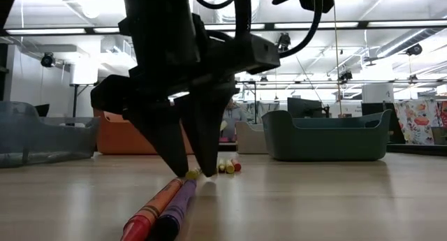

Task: Sort crayons
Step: Put the yellow crayon into the orange bin

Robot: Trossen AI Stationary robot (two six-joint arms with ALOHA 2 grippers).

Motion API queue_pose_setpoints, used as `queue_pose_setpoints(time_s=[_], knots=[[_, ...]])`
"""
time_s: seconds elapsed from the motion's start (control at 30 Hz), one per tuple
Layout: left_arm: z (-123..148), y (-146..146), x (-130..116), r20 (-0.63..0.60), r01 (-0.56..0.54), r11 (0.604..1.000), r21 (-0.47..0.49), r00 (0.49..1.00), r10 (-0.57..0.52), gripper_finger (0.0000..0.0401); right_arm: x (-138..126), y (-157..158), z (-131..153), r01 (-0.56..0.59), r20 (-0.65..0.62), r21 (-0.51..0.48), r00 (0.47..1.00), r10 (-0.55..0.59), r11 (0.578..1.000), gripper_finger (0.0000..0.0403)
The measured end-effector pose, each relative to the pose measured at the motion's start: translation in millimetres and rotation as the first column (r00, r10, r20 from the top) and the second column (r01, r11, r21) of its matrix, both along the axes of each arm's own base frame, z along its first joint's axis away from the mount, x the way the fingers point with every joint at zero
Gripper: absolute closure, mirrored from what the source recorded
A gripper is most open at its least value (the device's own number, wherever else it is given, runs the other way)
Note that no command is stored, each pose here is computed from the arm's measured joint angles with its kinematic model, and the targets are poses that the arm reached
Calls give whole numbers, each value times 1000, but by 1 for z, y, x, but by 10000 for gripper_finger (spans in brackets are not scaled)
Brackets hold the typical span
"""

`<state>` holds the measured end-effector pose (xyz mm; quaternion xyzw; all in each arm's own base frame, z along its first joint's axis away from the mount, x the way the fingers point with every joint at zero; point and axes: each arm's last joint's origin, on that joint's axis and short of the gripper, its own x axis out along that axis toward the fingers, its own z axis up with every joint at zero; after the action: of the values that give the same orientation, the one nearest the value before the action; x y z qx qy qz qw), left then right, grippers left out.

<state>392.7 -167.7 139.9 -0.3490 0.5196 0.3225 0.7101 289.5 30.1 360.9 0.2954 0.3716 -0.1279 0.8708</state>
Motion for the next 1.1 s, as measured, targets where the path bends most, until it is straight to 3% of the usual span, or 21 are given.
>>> queue_pose_setpoints(time_s=[0.2,0.53,0.77,0.93,1.1], knots=[[-2,1,-4,-43,-17,1000,8,999,17,292,0,0,0,-29,0,-28,1000,29,999,345],[-6,4,-12,-123,-16,999,37,992,20,390,0,0,0,-41,-1,-39,999,41,998,345],[5,7,-20,-156,21,999,43,988,-14,399,-1,6,0,-81,-1,-57,997,81,995,345],[44,12,-34,-126,65,995,75,991,-56,400,-1,14,0,-125,0,-77,992,126,989,345],[105,22,-51,34,131,977,166,990,-138,400,-1,23,-4,-115,13,-142,993,118,983,345]])
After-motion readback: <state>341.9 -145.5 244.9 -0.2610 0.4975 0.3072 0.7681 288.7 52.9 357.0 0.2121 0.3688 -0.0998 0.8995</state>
